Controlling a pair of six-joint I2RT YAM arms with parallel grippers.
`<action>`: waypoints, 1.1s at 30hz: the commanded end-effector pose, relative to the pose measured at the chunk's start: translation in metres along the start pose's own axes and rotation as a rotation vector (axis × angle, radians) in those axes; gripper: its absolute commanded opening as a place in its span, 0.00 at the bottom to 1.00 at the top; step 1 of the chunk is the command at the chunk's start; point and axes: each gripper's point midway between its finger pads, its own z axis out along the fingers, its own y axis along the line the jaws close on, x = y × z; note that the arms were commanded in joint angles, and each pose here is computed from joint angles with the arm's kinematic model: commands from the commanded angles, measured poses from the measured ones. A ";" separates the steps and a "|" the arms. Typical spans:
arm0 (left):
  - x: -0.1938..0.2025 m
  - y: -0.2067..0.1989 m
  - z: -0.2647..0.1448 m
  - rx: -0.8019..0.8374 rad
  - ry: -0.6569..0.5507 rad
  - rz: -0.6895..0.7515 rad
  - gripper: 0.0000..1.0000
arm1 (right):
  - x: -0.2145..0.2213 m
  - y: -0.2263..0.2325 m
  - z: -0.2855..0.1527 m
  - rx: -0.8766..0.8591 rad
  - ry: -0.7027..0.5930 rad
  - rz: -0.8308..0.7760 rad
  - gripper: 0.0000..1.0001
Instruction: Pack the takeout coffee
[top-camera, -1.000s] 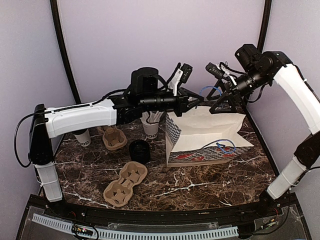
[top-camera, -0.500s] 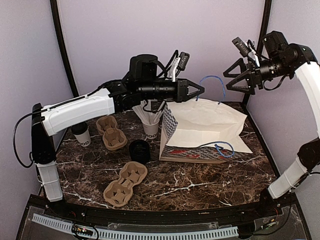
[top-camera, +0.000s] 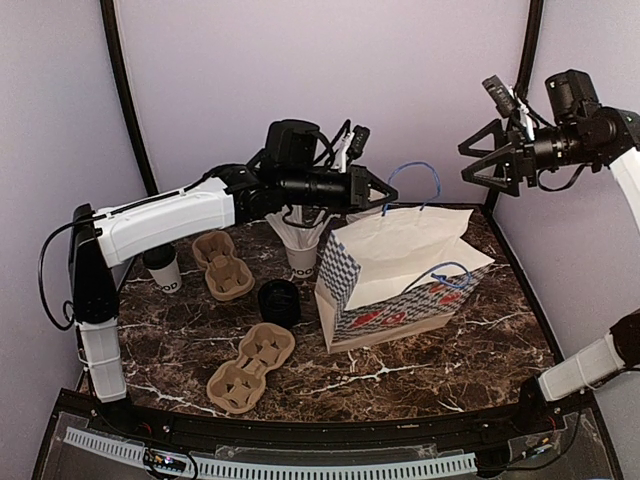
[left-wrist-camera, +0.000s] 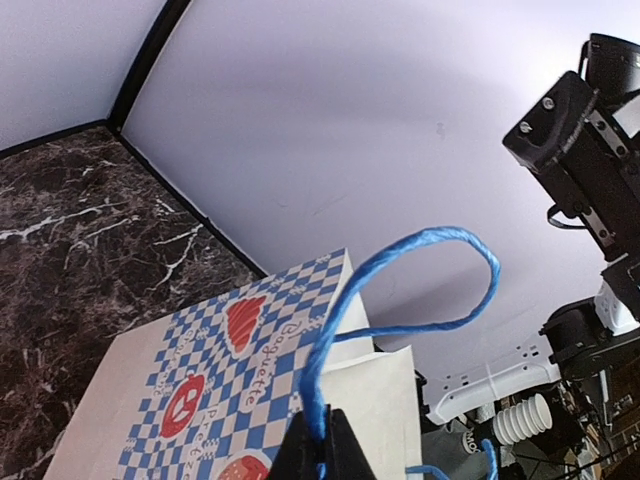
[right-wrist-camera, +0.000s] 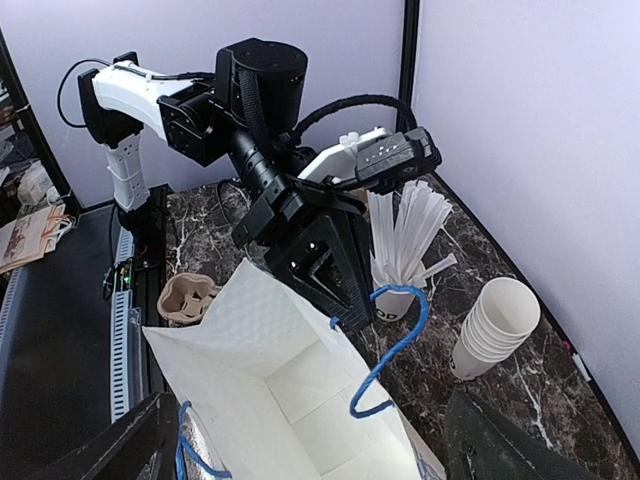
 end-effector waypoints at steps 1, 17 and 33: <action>-0.006 0.031 -0.010 -0.097 -0.016 -0.031 0.15 | 0.010 -0.009 0.005 0.024 0.008 0.009 0.93; -0.030 0.029 -0.118 -0.469 0.005 0.200 0.52 | 0.065 -0.010 0.019 0.041 0.088 0.026 0.92; 0.227 0.124 -0.216 -0.857 0.521 -0.073 0.36 | 0.085 -0.048 0.035 0.136 0.113 0.086 0.89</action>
